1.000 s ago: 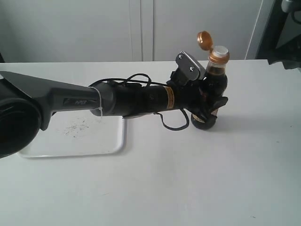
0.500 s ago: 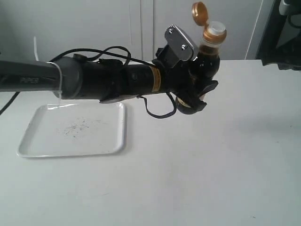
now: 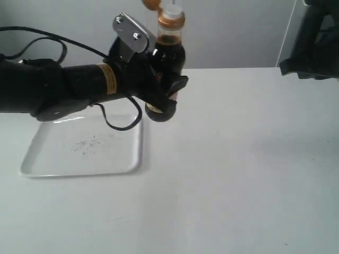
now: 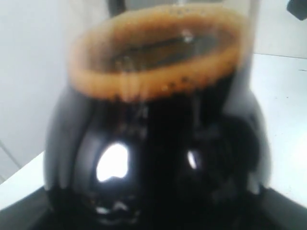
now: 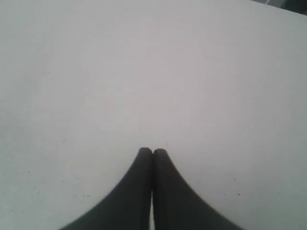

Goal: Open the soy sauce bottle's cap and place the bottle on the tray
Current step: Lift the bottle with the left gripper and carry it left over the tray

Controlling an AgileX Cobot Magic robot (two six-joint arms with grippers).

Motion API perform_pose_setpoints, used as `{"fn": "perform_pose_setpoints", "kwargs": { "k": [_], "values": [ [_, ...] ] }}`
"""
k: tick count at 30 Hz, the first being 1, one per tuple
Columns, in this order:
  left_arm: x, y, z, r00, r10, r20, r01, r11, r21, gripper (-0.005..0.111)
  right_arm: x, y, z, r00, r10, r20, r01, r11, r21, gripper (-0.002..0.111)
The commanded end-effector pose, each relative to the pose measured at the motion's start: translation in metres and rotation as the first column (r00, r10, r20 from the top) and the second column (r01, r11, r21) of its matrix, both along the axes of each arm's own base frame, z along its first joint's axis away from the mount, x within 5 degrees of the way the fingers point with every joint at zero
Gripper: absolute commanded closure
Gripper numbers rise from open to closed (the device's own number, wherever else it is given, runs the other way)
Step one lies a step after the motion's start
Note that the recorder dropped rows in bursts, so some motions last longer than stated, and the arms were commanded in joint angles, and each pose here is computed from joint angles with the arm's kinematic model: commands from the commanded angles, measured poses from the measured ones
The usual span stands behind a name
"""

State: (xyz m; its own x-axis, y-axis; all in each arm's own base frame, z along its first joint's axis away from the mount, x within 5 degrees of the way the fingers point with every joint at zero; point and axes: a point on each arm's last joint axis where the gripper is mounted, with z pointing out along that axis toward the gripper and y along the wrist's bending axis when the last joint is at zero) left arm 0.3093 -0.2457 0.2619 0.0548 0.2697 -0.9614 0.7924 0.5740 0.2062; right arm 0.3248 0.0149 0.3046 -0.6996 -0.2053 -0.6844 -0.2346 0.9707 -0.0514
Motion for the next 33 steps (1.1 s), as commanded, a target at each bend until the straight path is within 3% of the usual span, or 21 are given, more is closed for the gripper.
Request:
{"fn": "perform_pose_setpoints", "kwargs": {
  "k": [1, 7, 15, 24, 33],
  "values": [
    [-0.009, 0.034, 0.029, 0.997, 0.034, 0.072, -0.026, 0.993, -0.118, 0.107, -0.001, 0.019, -0.001, 0.998, 0.066, -0.003, -0.066, 0.998, -0.003, 0.108],
    [-0.013, 0.08, 0.027, 0.987, 0.155, 0.036, -0.148, 0.978, -0.145, 0.107, -0.004, 0.038, -0.001, 0.992, 0.129, -0.002, -0.129, 0.992, -0.01, 0.108],
    [-0.016, 0.111, 0.012, 0.959, 0.28, -0.047, -0.284, 0.942, -0.18, 0.107, -0.004, 0.039, -0.001, 0.991, 0.13, -0.002, -0.13, 0.991, -0.008, 0.108],
    [-0.02, 0.13, -0.009, 0.901, 0.414, -0.129, -0.433, 0.872, -0.23, 0.107, -0.004, 0.039, -0.001, 0.991, 0.13, -0.002, -0.13, 0.991, -0.008, 0.108],
    [-0.02, 0.133, -0.011, 0.89, 0.439, -0.125, -0.457, 0.864, -0.212, 0.107, -0.004, 0.039, -0.001, 0.991, 0.13, -0.002, -0.13, 0.991, -0.008, 0.108]
  ]
}}
